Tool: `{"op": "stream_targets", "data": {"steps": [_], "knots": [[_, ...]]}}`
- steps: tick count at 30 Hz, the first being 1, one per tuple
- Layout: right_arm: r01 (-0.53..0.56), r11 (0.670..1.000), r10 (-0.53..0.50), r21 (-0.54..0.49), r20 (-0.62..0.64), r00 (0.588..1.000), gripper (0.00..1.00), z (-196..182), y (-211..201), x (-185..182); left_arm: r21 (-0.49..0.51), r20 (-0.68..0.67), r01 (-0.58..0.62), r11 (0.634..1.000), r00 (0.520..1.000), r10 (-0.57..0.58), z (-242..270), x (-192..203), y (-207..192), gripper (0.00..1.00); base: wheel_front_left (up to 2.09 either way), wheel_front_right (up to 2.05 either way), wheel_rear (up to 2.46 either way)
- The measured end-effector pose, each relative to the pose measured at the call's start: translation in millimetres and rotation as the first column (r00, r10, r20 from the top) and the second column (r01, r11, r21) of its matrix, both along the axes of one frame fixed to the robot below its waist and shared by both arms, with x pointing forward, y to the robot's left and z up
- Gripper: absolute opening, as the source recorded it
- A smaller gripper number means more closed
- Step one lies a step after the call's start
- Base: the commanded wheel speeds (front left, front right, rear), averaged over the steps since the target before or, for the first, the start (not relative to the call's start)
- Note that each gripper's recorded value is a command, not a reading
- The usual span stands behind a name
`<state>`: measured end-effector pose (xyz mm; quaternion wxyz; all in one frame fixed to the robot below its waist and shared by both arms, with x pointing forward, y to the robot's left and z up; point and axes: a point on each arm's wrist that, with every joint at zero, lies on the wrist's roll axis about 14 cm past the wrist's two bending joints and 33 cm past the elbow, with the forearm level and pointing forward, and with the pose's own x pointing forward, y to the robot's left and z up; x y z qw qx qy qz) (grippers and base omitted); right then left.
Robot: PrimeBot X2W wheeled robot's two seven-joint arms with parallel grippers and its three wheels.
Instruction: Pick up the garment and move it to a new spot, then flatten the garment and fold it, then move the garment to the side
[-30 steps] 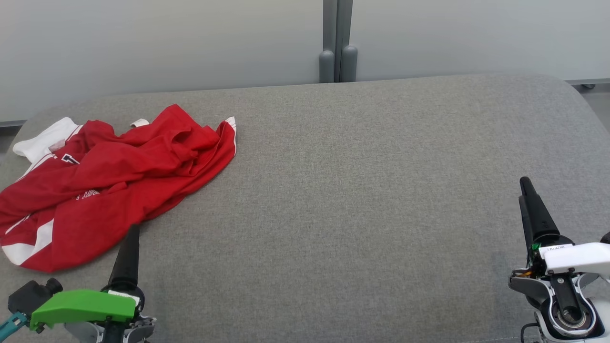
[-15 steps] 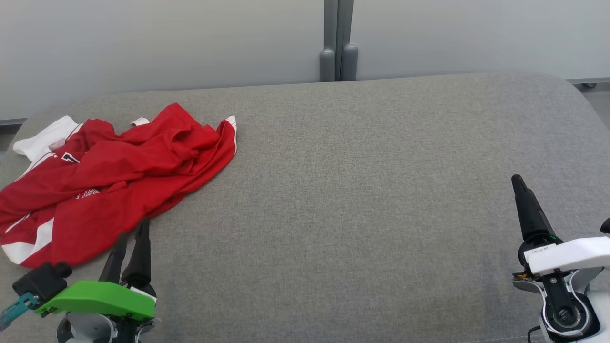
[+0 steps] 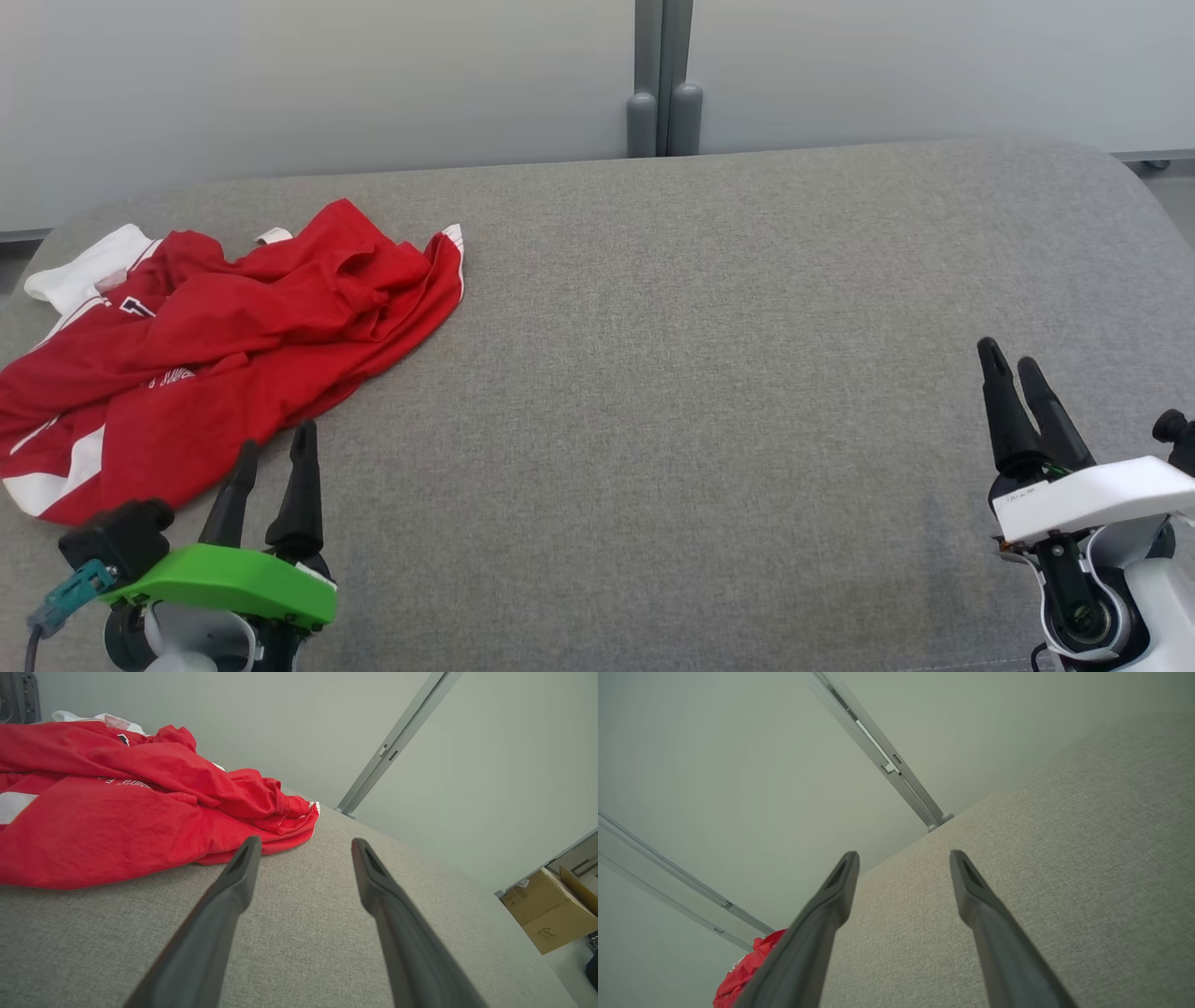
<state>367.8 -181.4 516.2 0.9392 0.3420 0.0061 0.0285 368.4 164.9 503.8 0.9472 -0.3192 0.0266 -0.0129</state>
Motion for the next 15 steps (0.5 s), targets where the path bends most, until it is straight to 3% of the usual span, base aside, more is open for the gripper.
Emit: {"op": "stream_targets", "data": {"steps": [15], "knots": [[-0.008,0.983,0.020,-0.183,0.061,0.998,1.00,12,13,0,0.189,0.090,-0.012,0.982,0.996,-0.005,19,0,-7,1.00,0.00,0.00,0.00]]}}
